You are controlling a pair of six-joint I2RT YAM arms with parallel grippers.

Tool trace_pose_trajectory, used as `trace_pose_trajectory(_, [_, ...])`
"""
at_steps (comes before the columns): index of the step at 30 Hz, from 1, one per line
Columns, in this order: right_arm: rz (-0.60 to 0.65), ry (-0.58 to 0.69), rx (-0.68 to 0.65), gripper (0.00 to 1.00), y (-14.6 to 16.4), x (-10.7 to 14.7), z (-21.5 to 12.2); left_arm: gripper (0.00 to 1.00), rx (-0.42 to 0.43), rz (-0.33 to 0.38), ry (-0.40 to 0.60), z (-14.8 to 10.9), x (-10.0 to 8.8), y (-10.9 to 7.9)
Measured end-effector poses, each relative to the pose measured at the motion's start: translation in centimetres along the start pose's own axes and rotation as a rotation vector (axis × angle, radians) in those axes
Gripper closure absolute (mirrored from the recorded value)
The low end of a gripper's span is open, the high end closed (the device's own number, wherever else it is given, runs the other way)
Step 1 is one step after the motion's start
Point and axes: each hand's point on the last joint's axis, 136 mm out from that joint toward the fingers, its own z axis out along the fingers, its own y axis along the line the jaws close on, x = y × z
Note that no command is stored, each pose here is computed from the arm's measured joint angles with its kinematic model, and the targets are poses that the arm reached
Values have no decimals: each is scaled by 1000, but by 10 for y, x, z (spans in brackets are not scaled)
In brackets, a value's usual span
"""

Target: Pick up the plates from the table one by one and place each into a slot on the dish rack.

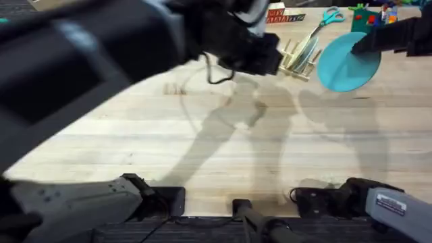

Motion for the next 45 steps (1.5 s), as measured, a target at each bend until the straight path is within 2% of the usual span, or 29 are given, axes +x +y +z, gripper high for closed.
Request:
trace_pose_trajectory(7, [92,20,125,972,22,-4,-15,961,-124,71,-51,-68,5,36])
trace_pose_trajectory(8, [103,18,145,972,23,-5,-16,961,-152,83,-58,-78,6,43])
trace_pose_trajectory(9, [152,-1,216,972,27,-10,-21,962,-235,130,-80,-104,11,59])
trace_pose_trajectory(15, [288,-43,296,972,29,-21,-32,960,-385,260,-141,-147,14,73])
trace_pose_trajectory(19, [372,-24,324,972,29,-27,-33,960,-457,306,-202,-173,13,74])
trace_pose_trajectory(20, [386,-17,331,972,28,-30,-32,936,-474,316,-215,-180,14,75])
trace_pose_trajectory(22, [415,-7,351,972,25,-37,-29,684,-506,324,-234,-190,16,76])
trace_pose_trajectory(25, [445,6,382,972,20,-47,-24,421,-542,329,-252,-201,18,78])
trace_pose_trajectory(26, [452,8,390,972,18,-53,-21,302,-550,331,-254,-203,19,79])
trace_pose_trajectory(27, [457,11,397,972,17,-57,-19,141,-558,333,-254,-204,19,80])
trace_pose_trajectory(28, [460,16,403,972,16,-61,-17,48,-562,329,-253,-204,19,81])
trace_pose_trajectory(30, [466,33,422,972,13,-66,-12,10,-570,331,-247,-204,20,83])
trace_pose_trajectory(36, [478,111,483,972,2,-74,8,8,-577,329,-240,-204,21,84])
trace_pose_trajectory(45, [467,120,520,972,-5,-82,18,8,-584,328,-240,-205,21,85])
